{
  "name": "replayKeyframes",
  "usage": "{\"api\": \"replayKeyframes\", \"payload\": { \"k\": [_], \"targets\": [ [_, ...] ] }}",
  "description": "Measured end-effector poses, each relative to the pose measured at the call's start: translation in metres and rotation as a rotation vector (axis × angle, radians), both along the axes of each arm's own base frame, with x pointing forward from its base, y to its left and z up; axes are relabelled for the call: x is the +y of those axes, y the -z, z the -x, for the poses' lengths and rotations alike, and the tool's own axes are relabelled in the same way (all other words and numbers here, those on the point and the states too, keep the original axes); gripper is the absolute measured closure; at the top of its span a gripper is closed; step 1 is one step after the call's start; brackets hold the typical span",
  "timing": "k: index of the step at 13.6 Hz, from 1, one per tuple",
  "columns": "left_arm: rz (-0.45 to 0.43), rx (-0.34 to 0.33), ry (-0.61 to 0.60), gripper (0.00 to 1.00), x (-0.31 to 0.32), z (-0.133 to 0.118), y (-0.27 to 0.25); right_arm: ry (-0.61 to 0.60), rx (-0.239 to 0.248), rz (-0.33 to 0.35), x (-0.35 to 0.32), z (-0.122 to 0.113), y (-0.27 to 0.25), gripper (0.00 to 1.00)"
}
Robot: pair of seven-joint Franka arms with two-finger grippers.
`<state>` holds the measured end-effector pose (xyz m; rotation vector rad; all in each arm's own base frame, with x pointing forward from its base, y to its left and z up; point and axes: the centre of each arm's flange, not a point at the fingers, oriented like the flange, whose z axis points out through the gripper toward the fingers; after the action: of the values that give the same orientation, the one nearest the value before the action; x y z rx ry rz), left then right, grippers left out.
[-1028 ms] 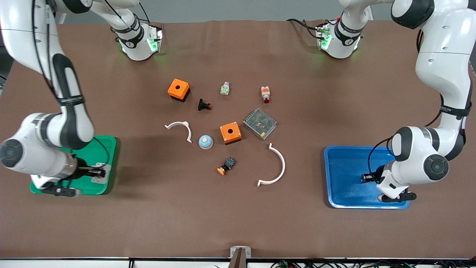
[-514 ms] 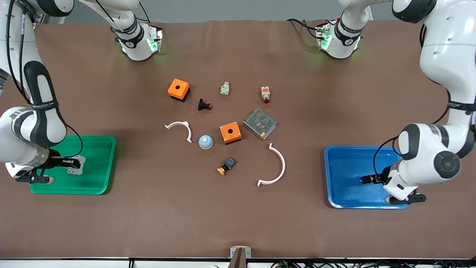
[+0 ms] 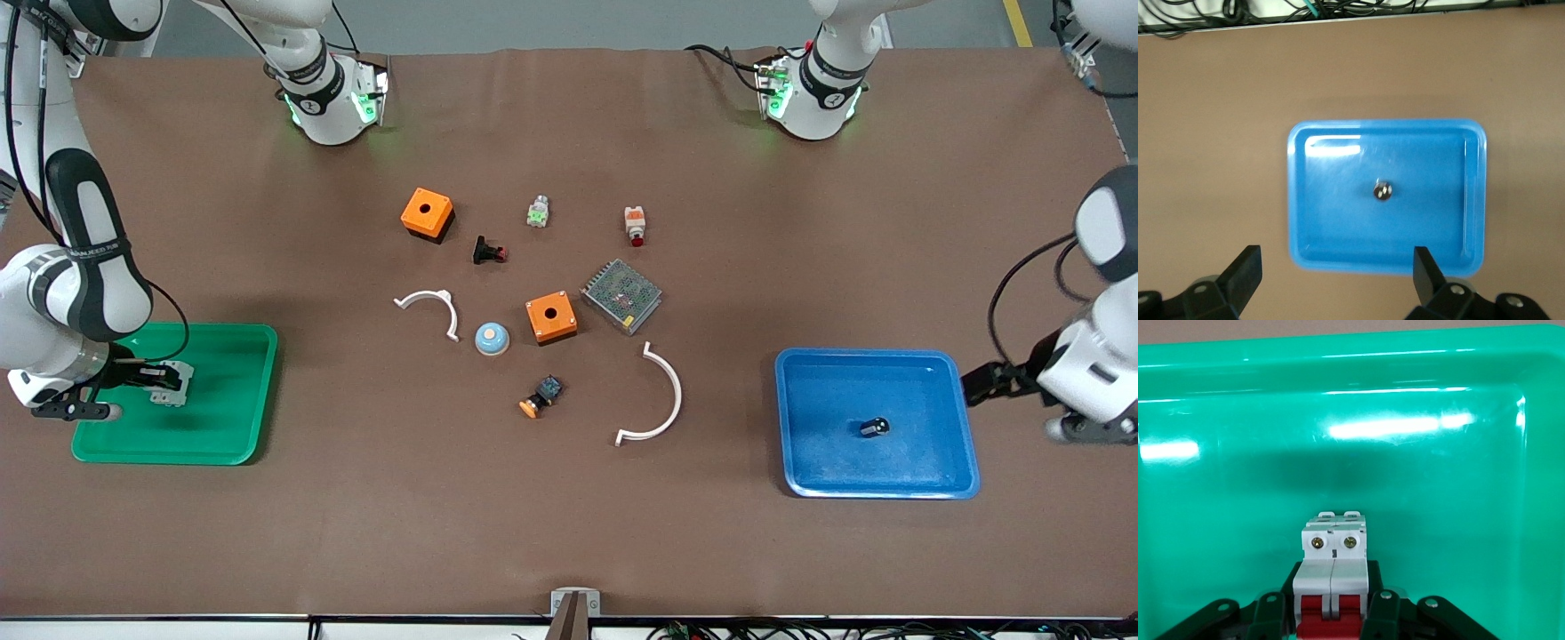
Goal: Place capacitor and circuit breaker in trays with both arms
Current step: 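Release the capacitor in the blue tray and raise the left gripper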
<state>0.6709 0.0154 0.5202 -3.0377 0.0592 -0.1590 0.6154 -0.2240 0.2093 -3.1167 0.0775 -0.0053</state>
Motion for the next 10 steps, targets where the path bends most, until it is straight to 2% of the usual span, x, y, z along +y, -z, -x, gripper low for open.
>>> {"api": "replayKeyframes", "payload": {
  "k": [1, 2, 5, 7, 8, 10],
  "targets": [
    [-0.008, 0.018, -0.005, 0.00, 0.002, 0.014, -0.022, -0.001, 0.000, -0.001, 0.001, 0.000, 0.000, 0.60],
    [-0.005, 0.036, -0.016, 0.00, 0.002, 0.029, -0.042, -0.002, -0.001, -0.001, 0.002, -0.001, 0.000, 0.55],
    [0.038, 0.084, -0.033, 0.00, -0.005, 0.073, -0.094, -0.007, -0.012, 0.000, 0.004, -0.005, -0.008, 0.25],
    [0.073, 0.091, -0.032, 0.00, -0.006, 0.094, -0.115, -0.016, 0.000, -0.011, 0.007, -0.010, -0.024, 0.05],
    [0.075, 0.093, -0.030, 0.00, -0.010, 0.103, -0.120, -0.023, 0.009, -0.019, 0.010, -0.014, -0.036, 0.00],
    [0.080, 0.094, -0.029, 0.00, -0.016, 0.121, -0.125, -0.052, 0.024, -0.020, 0.018, -0.024, -0.070, 0.00]
  ]
}}
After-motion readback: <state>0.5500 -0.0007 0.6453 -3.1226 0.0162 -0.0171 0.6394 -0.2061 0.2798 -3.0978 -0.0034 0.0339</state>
